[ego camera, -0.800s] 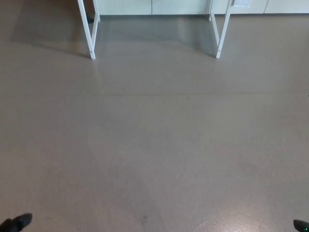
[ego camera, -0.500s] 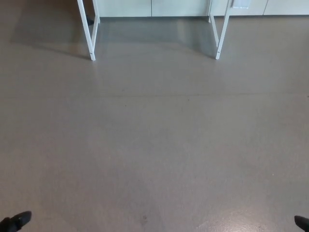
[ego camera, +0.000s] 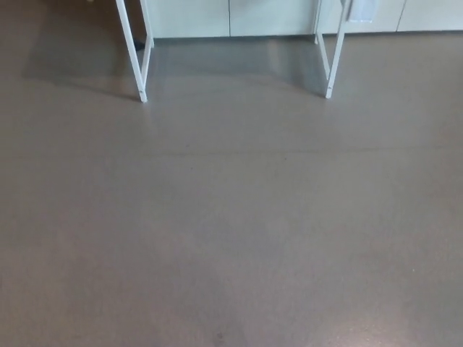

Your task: The robot walk towards a table in front and uses its left hand to pick up the pot from the base and places it on the table

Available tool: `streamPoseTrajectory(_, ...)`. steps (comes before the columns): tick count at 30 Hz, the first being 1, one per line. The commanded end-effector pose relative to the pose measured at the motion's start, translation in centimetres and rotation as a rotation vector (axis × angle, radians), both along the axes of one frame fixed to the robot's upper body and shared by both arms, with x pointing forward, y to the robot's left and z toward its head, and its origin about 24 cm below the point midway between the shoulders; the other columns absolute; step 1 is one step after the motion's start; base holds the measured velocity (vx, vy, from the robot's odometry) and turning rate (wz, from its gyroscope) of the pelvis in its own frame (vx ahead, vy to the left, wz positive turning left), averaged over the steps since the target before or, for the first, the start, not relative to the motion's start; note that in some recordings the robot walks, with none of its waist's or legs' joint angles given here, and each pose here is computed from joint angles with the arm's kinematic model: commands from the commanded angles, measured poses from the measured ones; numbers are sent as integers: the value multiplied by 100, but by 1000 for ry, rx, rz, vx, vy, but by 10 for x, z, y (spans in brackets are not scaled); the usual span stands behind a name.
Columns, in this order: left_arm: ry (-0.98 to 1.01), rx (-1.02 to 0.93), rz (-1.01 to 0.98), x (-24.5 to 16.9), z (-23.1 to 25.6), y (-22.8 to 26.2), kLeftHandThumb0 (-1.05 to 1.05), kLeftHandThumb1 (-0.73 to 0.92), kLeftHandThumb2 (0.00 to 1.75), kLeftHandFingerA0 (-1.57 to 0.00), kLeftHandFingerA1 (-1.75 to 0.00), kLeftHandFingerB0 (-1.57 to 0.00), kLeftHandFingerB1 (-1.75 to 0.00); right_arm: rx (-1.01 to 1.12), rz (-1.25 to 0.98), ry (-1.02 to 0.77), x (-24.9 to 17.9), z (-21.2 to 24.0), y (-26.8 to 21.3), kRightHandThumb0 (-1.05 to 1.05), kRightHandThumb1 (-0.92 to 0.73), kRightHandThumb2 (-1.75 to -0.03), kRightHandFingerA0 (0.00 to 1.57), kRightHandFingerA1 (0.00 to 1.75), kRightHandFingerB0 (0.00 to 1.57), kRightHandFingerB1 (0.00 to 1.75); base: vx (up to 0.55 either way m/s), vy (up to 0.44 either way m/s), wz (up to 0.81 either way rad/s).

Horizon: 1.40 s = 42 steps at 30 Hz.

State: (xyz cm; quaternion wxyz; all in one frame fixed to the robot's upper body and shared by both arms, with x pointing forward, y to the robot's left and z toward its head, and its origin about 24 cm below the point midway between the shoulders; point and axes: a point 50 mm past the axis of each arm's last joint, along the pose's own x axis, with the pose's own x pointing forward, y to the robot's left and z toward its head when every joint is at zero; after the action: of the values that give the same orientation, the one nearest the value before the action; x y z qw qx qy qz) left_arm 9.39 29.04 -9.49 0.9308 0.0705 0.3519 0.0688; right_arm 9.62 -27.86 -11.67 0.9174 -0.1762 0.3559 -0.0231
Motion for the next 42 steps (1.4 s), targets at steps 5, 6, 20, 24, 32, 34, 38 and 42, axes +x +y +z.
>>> streamPoseTrajectory(5, -22, 13, -29, 1, 3, 4, -31, 55, 63, -26, -53, -17, -43, -19, 3, -26, -1, 2, -1, -105, -79, -72, 0, 128, 0, 49, 113, 281, -22)
streamPoseTrajectory(6, -29, 9, -24, 2, 3, 4, -29, 55, 61, -27, -54, -18, -43, -13, -3, -29, 0, 2, 0, -105, -81, -70, 0, 126, 0, 49, 110, 410, -23)
streamPoseTrajectory(20, -6, 35, -44, -7, 3, 3, -30, 54, 63, -37, -58, -22, -46, -10, -1, -17, -12, 1, 0, -105, -78, -71, 0, 131, 0, 56, 229, -30, 10)
streamPoseTrajectory(24, 41, 80, -73, -18, 0, 1, -27, 39, 85, -34, -61, -18, -53, 1, -15, 16, -24, -2, -1, -105, -78, -71, 0, 132, 0, 53, 460, -327, 20)
streamPoseTrajectory(32, 66, 81, -56, -25, -4, 1, -26, 39, 85, -41, -65, -21, -54, -5, -10, 34, -31, -4, 1, -105, -82, -68, 0, 129, 0, 48, 298, -9, -11)
streamPoseTrajectory(34, 68, 87, -63, -26, -4, 1, -31, 57, 56, -47, -58, -31, -46, -7, -10, 33, -32, -4, 1, -105, -82, -68, 0, 129, 0, 48, 361, 144, -12)
streamPoseTrajectory(38, 75, 127, -95, -28, -3, 1, -32, 56, 56, -51, -59, -35, -47, 3, -22, 30, -36, -5, 2, -105, -82, -67, 3, 131, 0, 51, 492, 179, -29)
streamPoseTrajectory(42, 83, 144, -110, -33, -3, 0, -33, 56, 57, -52, -59, -36, -48, -4, -18, 35, -42, -5, 1, -105, -82, -67, 1, 133, 0, 45, 383, 135, 0)
